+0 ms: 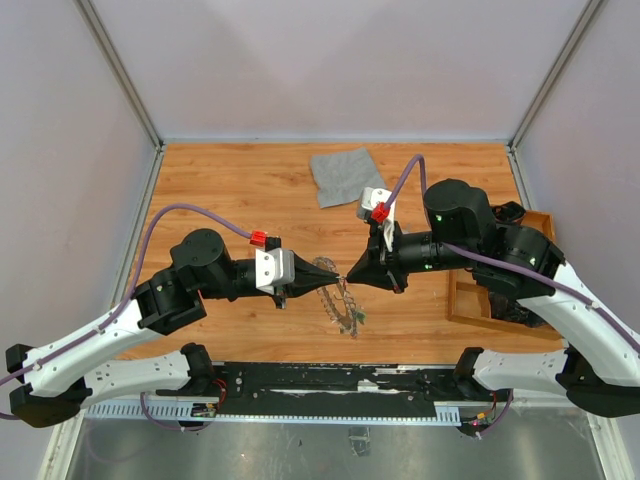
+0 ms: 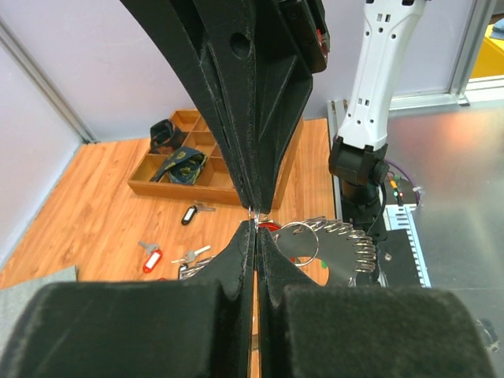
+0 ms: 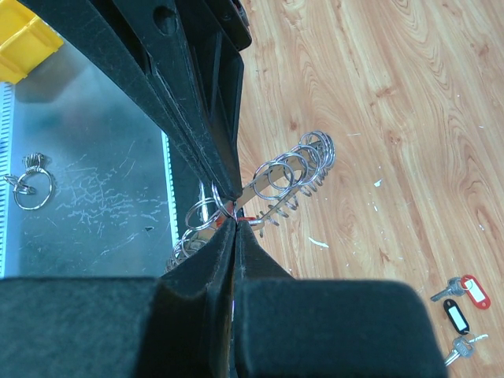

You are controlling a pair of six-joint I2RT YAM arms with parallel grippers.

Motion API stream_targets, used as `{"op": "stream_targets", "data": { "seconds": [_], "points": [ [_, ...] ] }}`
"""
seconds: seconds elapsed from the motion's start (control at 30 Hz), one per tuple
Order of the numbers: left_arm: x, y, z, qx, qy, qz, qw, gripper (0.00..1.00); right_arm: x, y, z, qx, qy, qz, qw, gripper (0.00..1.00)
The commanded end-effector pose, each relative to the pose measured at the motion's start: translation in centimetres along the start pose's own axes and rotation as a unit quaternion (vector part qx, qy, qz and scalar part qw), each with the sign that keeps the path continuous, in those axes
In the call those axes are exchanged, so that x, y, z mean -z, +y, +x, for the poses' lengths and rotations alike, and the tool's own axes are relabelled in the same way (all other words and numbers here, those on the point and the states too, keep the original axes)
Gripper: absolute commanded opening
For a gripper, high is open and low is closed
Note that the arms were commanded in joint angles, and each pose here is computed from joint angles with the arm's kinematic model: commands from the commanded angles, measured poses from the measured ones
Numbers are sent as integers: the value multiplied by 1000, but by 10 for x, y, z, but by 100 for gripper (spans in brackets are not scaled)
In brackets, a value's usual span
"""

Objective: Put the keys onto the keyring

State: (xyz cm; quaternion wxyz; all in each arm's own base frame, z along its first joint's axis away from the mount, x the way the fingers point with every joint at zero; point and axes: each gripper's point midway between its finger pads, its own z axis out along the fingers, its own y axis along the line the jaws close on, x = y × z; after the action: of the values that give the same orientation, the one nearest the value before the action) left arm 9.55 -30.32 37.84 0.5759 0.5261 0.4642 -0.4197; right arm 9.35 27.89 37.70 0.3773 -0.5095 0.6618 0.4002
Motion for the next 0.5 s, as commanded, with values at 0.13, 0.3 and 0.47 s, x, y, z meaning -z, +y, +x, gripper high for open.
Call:
{"op": "stream_targets", "data": {
  "seconds": [0.13, 0.3, 0.47],
  "points": [
    [3, 0, -28, -18, -37, 1, 999, 1, 10, 2, -11, 15, -27, 9, 999, 1],
    [3, 0, -26, -15, -38, -1, 999, 0, 11, 0, -11, 19, -30, 15, 999, 14],
    [3, 3, -22, -5, -34, -11, 999, 1, 15, -7, -10, 26, -34, 40, 998, 25]
  ]
}}
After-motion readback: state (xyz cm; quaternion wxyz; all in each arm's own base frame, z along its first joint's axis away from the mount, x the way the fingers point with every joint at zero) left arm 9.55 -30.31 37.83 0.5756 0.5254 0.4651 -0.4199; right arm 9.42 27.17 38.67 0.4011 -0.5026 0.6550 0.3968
